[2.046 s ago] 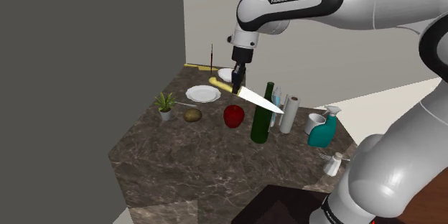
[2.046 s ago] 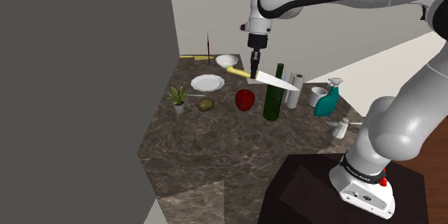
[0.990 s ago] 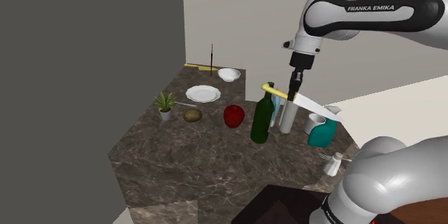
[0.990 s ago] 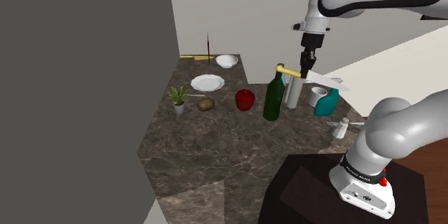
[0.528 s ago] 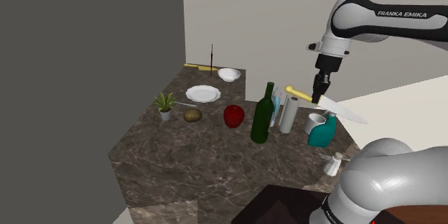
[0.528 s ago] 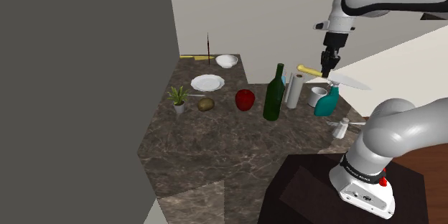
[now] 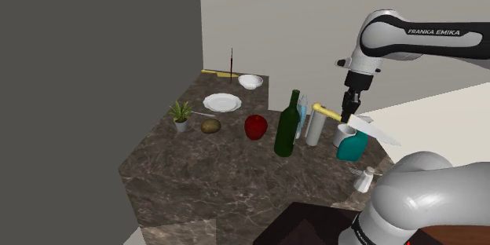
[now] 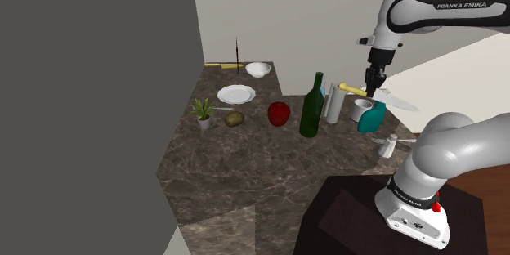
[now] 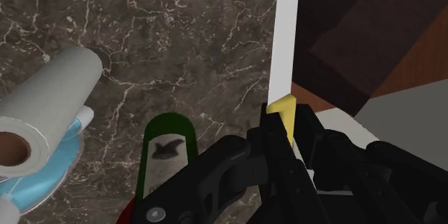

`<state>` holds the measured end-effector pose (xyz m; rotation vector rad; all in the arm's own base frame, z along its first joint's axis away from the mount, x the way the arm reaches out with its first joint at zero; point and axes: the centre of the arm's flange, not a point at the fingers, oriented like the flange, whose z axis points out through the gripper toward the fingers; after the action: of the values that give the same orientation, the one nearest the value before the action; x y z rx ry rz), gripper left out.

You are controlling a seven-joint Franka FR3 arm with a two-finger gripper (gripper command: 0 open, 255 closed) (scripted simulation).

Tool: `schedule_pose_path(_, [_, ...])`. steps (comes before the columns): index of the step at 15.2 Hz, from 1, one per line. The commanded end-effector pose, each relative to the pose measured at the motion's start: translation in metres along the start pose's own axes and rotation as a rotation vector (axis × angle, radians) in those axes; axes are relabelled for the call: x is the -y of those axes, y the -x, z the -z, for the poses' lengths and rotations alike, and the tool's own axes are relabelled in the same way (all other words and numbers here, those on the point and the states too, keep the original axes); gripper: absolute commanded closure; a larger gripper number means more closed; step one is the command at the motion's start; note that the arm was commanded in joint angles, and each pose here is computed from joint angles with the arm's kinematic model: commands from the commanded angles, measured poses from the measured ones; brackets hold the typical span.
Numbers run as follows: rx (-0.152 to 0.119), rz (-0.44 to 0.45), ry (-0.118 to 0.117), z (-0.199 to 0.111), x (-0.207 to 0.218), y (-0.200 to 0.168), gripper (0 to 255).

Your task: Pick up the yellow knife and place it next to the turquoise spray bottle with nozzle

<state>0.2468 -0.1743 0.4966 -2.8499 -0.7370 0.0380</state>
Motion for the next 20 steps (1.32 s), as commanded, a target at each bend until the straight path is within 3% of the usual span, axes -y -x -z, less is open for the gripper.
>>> schedule_pose_path(1, [0.0,0.0,0.0,-0.011,-0.002,0.0,255])
schedule_pose_path(20, [0.0,0.0,0.0,-0.11,-0.022,0.003,255])
